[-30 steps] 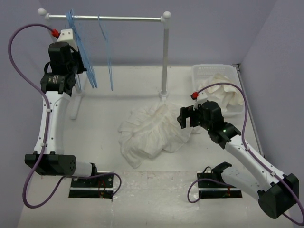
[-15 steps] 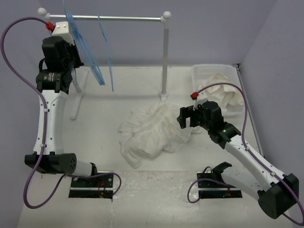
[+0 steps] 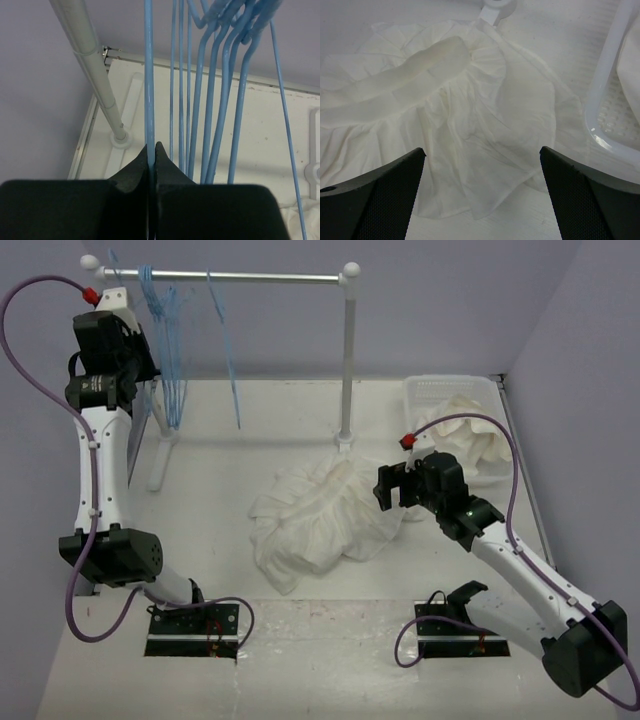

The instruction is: Remove the skirt from the hanger

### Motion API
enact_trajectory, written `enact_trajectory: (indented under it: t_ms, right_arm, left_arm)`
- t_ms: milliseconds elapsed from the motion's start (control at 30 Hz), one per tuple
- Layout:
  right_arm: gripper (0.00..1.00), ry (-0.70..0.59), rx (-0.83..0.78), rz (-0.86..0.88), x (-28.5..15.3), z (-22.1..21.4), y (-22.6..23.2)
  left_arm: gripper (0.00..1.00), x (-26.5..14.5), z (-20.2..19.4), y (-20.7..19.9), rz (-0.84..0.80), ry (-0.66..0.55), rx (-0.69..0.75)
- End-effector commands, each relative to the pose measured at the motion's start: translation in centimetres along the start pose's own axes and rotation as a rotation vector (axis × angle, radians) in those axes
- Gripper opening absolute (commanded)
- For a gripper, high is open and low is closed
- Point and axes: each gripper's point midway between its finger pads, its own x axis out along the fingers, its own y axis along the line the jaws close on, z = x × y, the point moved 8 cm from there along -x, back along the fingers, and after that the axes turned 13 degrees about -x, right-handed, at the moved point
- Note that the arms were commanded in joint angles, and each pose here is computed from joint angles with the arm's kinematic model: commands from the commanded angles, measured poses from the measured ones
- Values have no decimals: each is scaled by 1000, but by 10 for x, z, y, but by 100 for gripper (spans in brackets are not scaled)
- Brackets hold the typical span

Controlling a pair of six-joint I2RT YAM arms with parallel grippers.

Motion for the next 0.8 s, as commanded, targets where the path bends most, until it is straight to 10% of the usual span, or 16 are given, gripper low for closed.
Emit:
enact_trajectory:
  t_ms: [0, 367, 500, 767]
  right_arm:
    - [99, -21, -14, -28, 1, 9, -4]
    - [99, -21, -14, -25, -1, 10, -3]
    - [99, -27, -11, -13, -2, 11, -2]
    - [99, -31, -8, 3, -3, 13, -1]
  left_arm:
    - [0, -8, 4, -4, -61, -29, 24]
    - [14, -18, 1, -1, -39, -20, 24]
    - [60, -23, 5, -2, -28, -24, 15]
    - [96, -61, 35, -9, -28, -104, 9]
